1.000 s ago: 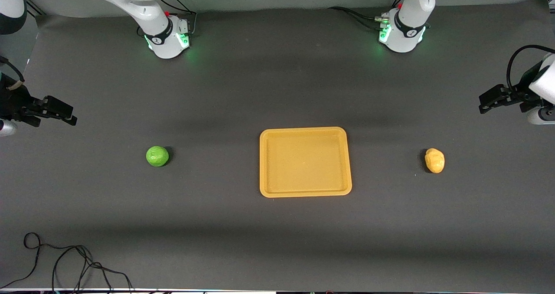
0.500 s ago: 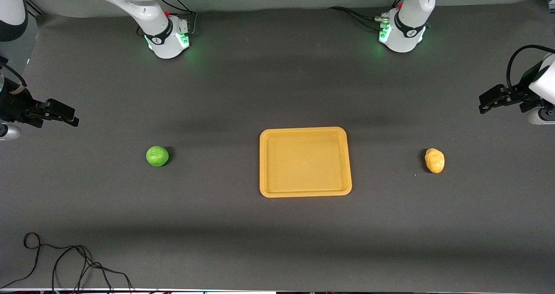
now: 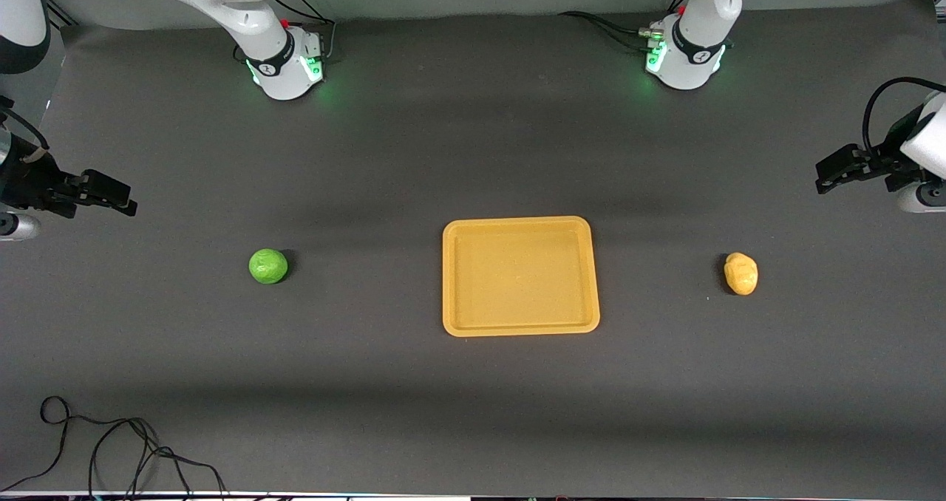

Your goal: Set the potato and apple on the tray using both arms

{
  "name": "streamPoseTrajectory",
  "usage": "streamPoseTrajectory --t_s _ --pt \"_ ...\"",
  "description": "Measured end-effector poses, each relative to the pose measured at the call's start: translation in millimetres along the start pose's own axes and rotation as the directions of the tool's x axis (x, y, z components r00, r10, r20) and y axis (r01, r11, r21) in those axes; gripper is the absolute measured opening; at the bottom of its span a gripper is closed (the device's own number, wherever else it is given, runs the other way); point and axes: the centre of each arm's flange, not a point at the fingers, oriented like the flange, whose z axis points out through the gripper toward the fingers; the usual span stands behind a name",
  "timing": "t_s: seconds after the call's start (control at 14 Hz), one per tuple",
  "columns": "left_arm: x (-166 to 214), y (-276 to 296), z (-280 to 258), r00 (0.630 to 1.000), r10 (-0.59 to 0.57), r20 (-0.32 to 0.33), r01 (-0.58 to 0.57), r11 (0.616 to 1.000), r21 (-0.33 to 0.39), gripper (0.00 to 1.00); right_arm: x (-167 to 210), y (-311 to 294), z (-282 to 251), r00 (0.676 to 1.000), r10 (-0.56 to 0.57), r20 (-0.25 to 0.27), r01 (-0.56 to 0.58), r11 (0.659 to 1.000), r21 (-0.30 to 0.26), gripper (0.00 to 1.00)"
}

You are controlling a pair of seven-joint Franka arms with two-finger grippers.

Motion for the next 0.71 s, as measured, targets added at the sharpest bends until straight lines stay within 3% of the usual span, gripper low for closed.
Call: streamPoseTrajectory --t_s 0.29,0.71 --pt "0 0 1 1.000 0.000 0.000 0.000 1.000 0.000 1.00 0 -4 16 1.000 -0.007 0.020 0.007 1.000 0.000 1.00" --pt "0 0 6 1.000 0.002 0.005 -0.002 1.000 0.004 1.00 8 -21 88 0.999 -0.036 -0.001 0.036 0.999 -0.001 1.00"
